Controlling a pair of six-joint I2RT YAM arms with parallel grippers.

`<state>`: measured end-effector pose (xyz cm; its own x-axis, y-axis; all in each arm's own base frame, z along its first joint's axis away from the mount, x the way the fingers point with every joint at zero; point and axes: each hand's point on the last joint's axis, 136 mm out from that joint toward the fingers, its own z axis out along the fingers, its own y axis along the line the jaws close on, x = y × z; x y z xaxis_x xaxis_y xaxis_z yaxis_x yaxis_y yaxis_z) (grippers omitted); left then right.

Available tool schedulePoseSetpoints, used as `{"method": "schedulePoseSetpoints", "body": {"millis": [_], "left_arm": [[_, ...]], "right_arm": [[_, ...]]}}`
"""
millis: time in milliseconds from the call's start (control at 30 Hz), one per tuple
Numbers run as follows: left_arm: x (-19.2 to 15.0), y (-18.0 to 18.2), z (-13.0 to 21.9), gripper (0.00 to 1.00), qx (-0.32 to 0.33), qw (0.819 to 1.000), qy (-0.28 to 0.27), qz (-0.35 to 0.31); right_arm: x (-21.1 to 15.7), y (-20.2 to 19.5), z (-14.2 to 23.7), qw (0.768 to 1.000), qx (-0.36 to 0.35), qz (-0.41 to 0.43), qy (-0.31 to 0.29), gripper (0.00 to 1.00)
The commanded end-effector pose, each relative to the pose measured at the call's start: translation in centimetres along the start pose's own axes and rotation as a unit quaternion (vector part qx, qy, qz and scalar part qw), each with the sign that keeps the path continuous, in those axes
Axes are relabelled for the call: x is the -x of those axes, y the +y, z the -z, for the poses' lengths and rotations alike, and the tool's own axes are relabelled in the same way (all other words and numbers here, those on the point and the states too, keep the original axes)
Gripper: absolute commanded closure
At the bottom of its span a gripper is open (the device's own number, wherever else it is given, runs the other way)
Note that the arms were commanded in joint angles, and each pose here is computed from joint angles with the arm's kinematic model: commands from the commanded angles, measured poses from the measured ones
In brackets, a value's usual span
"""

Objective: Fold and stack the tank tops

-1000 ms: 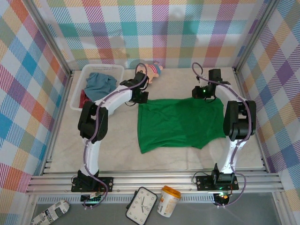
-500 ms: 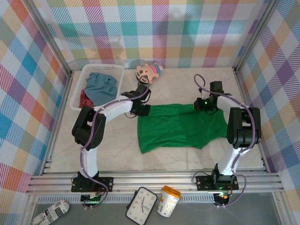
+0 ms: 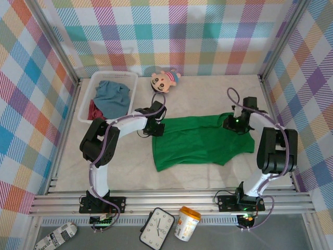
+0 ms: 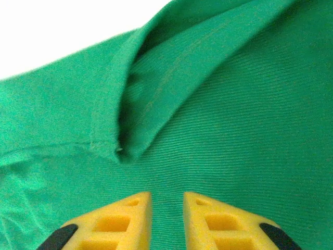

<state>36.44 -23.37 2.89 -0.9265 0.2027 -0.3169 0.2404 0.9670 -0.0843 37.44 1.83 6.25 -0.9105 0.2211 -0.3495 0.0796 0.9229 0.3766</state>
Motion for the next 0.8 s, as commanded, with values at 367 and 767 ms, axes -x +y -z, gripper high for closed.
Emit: {"method": "schedulePoseSetpoints", "body": {"millis": [367,767], "left_arm": [[2.2,-1.5,5.2,0.44,-0.014,0.999,-0.034,-0.019],[3.4,-5.0,3.7,0.40,-0.056,0.998,-0.010,-0.025]], "right_arm": [[9.9,-4.7,0.7,0.992,-0.105,-0.037,-0.053,0.52],[10.0,-6.8,-2.8,0.988,-0.124,-0.088,0.002,0.52]]}}
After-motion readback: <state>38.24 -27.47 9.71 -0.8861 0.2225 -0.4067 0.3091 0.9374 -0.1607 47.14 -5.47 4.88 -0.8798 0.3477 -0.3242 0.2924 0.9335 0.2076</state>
